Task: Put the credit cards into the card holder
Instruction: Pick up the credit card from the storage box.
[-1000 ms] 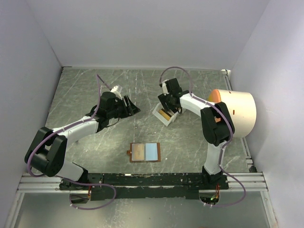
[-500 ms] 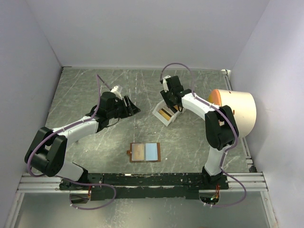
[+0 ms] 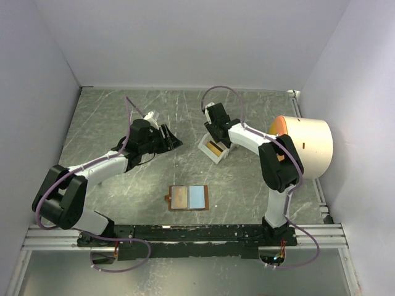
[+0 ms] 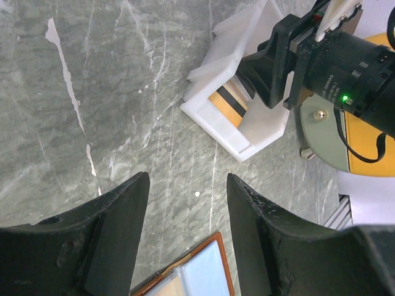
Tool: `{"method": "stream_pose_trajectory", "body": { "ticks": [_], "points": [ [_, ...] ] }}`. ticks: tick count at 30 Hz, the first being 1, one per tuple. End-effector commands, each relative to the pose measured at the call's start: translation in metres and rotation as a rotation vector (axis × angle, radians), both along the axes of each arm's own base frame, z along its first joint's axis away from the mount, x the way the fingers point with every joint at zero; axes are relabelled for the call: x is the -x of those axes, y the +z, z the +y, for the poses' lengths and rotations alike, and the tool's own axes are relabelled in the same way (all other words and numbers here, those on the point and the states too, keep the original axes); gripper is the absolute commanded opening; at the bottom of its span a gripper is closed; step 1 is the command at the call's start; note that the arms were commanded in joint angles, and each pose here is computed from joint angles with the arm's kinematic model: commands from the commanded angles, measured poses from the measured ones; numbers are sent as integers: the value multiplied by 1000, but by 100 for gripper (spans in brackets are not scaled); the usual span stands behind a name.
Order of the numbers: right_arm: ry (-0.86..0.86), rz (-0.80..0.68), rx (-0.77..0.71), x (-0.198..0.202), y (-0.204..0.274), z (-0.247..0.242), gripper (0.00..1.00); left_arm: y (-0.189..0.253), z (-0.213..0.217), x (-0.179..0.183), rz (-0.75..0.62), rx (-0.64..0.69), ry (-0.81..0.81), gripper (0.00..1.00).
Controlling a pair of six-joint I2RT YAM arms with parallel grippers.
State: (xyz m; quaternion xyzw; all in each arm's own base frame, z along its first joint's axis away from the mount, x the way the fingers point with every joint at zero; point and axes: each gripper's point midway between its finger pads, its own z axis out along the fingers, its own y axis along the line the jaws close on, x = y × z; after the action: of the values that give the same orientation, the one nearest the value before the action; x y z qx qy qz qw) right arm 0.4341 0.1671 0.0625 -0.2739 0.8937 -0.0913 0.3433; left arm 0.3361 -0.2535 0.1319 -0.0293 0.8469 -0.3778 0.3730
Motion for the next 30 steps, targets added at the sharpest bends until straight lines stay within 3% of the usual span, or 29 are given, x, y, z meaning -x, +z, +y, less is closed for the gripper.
{"method": "stream_pose_trajectory", "body": {
  "ticks": [1,8,30],
  "points": [
    [9,-13,44,-1,-7,4,41,2,0,-2,-18,10,-10,64],
    [6,-26,90,-1,-14,2,32,1,0,-3,-18,11,-11,64],
    [-30,-63,173,-10,-20,-8,20,1,-1,-3,-19,12,-18,64]
  ]
}}
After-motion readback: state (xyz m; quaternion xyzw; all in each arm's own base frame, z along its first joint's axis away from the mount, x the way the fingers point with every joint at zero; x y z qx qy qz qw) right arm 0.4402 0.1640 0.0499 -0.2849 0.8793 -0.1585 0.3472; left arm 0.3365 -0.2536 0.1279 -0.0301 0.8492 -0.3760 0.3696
